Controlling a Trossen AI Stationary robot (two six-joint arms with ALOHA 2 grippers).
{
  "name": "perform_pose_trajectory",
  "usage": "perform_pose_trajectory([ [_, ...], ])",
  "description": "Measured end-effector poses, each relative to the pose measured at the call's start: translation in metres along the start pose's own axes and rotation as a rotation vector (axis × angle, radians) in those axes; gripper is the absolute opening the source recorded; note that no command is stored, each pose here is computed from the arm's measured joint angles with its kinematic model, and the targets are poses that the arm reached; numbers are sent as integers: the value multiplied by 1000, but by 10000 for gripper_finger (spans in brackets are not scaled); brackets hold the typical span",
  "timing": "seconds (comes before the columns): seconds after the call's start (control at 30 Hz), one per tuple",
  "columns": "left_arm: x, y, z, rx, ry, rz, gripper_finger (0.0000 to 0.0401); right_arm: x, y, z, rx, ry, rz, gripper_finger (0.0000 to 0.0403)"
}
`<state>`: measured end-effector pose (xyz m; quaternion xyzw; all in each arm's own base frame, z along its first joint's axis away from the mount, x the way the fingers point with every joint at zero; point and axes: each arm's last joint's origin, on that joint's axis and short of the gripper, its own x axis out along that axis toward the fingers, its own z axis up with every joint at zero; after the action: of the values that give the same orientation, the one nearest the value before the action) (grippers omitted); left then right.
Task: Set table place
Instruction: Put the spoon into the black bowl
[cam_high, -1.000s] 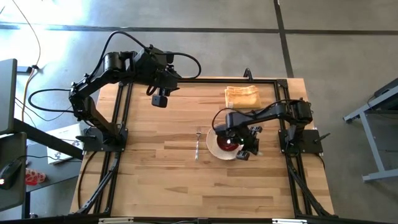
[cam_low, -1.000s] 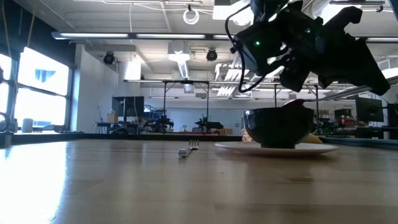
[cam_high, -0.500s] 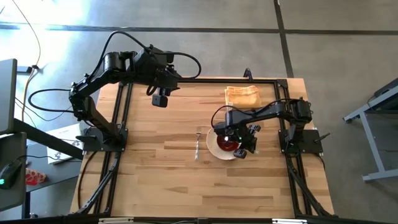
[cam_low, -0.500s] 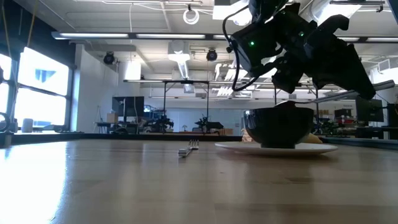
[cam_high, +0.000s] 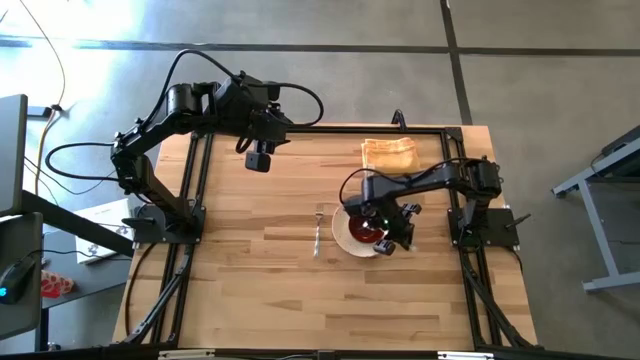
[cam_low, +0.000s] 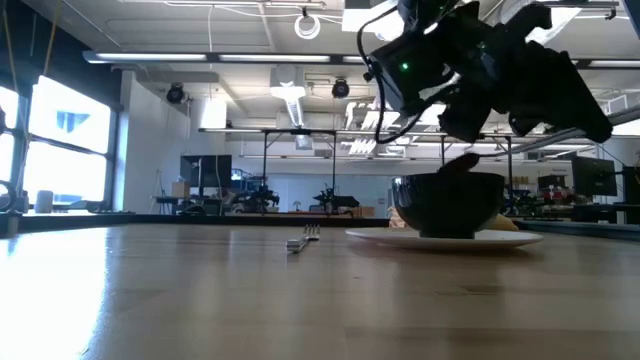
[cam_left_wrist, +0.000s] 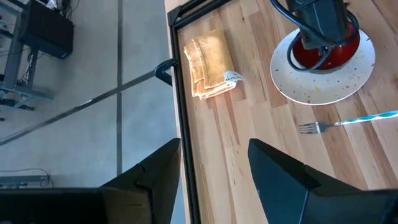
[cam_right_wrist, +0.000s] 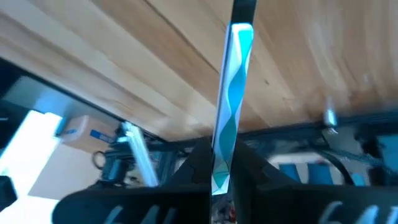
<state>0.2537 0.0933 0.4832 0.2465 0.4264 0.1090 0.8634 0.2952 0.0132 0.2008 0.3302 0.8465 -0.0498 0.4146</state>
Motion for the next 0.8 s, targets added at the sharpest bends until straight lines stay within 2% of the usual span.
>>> perform_pose_trajectory([
  [0.13,0,0,0,1,0,0,177,-14,10,-2,-19,-42,52,1],
  [0.27,0,0,0,1,-2,2,177,-22,17,5,-28,-67,52,1],
  [0.47,0,0,0,2,-2,2,177,-10,21,24,-66,-21,23,1],
  [0.8,0,0,0,23,-1,1,177,-14,21,17,-84,-49,7,1],
])
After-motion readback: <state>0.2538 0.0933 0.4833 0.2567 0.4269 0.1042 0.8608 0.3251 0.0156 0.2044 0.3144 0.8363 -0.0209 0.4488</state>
